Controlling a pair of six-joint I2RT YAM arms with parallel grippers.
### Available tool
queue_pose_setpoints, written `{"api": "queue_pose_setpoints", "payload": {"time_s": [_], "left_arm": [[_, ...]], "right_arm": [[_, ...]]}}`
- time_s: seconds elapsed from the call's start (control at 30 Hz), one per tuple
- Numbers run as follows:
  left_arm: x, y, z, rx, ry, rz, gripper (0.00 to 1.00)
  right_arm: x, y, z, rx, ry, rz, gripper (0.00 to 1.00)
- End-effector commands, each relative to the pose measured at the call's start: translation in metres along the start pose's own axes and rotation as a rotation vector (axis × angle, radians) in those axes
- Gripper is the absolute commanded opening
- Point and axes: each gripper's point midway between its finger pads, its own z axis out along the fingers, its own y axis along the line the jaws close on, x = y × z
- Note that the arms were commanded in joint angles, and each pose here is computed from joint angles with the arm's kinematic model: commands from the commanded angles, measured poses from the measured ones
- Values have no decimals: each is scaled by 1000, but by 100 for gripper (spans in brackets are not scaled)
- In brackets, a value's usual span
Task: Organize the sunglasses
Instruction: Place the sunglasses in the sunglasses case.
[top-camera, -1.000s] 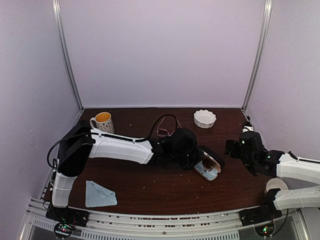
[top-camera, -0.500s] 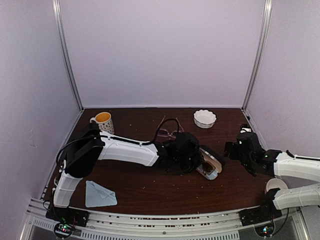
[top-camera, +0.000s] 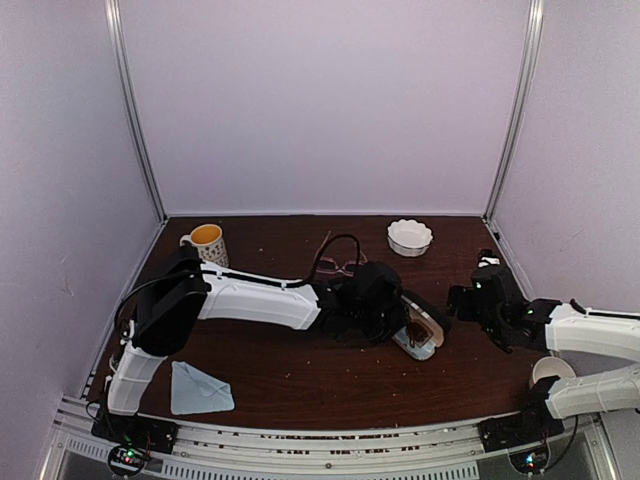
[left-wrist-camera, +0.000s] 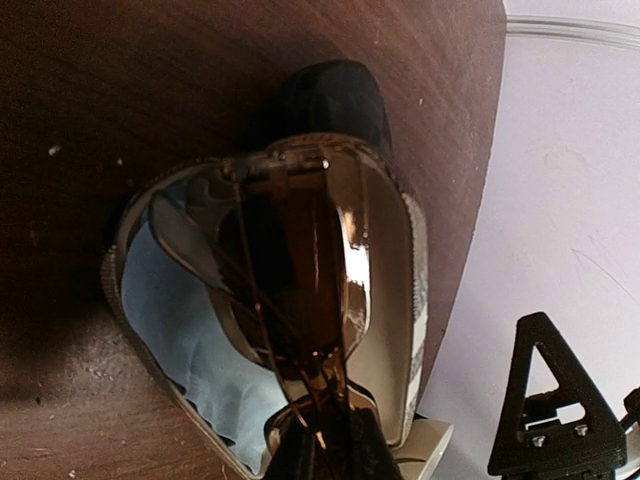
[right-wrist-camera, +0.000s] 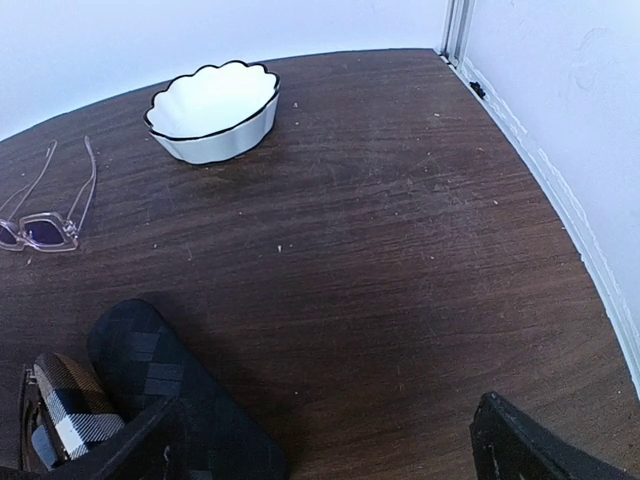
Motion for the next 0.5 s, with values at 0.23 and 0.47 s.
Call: {"api": "queue_pose_setpoints", "payload": {"time_s": [0.23,0.47], "left_arm": [[5,1,13,12,3,3,3],[5,0,16,16,1,2,7]], "right_arm": [[-9,3,1,-4,-4,11,100],[-8,5,2,-7,2,6,100]]}}
